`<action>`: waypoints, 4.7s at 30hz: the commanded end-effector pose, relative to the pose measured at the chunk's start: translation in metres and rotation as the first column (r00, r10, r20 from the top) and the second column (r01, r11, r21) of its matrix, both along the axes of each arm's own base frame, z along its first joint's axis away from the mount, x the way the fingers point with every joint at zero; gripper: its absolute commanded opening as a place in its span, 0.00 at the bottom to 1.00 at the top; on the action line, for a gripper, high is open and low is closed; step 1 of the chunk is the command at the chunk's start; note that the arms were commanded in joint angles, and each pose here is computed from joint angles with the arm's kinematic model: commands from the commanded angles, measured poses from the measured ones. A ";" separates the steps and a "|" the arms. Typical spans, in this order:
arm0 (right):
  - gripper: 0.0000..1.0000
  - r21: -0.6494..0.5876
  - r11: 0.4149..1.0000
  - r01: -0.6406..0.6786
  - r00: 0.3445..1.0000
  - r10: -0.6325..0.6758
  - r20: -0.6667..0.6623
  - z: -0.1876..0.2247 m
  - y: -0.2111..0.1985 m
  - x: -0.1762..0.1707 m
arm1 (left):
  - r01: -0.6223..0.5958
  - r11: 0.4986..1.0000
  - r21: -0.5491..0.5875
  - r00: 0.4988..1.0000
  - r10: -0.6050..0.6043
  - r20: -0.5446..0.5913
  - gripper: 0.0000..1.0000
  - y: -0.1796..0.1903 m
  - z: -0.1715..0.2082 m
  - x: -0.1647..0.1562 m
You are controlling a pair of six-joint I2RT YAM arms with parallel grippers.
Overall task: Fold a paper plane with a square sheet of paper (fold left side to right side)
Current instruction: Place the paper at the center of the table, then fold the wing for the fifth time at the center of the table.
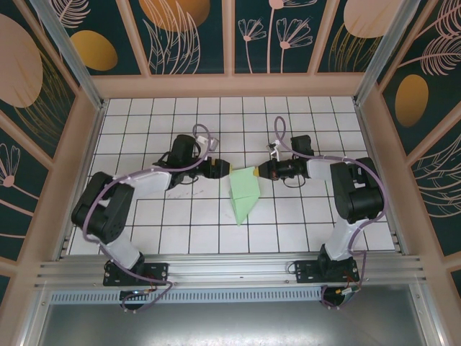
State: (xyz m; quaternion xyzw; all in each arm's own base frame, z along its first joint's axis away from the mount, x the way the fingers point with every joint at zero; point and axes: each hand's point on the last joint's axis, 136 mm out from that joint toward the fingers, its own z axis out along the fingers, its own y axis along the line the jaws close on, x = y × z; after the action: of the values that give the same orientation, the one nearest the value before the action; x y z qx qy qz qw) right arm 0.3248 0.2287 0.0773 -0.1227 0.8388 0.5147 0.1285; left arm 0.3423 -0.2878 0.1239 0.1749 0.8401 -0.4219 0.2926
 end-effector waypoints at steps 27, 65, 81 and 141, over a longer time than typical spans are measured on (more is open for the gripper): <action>0.00 -0.144 0.984 0.107 0.968 -0.137 -0.212 -0.004 0.034 0.022 | -0.187 0.721 0.667 0.970 0.028 0.242 0.70 -0.051 -0.048 -0.114; 0.00 -0.159 0.983 0.094 0.971 -0.126 -0.202 -0.007 0.034 0.019 | -0.270 0.557 0.786 0.960 0.091 0.265 0.10 -0.046 -0.093 -0.111; 0.61 -0.086 0.932 0.353 0.928 -0.337 0.162 0.077 -0.036 0.046 | -0.114 0.912 0.393 0.993 0.114 0.023 0.08 -0.075 -0.045 -0.096; 0.51 -0.152 0.913 0.378 0.921 -0.387 -0.031 -0.036 0.012 0.004 | -0.244 0.916 -0.318 0.864 0.056 -0.501 0.00 -0.066 -0.078 -0.077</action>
State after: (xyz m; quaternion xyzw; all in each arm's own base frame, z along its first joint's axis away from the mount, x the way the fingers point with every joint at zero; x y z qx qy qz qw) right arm 0.3205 0.2364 0.0404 0.0465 0.8841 0.4259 0.1866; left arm 0.2647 -0.3548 0.0466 -0.0588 0.8084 -0.5698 0.1353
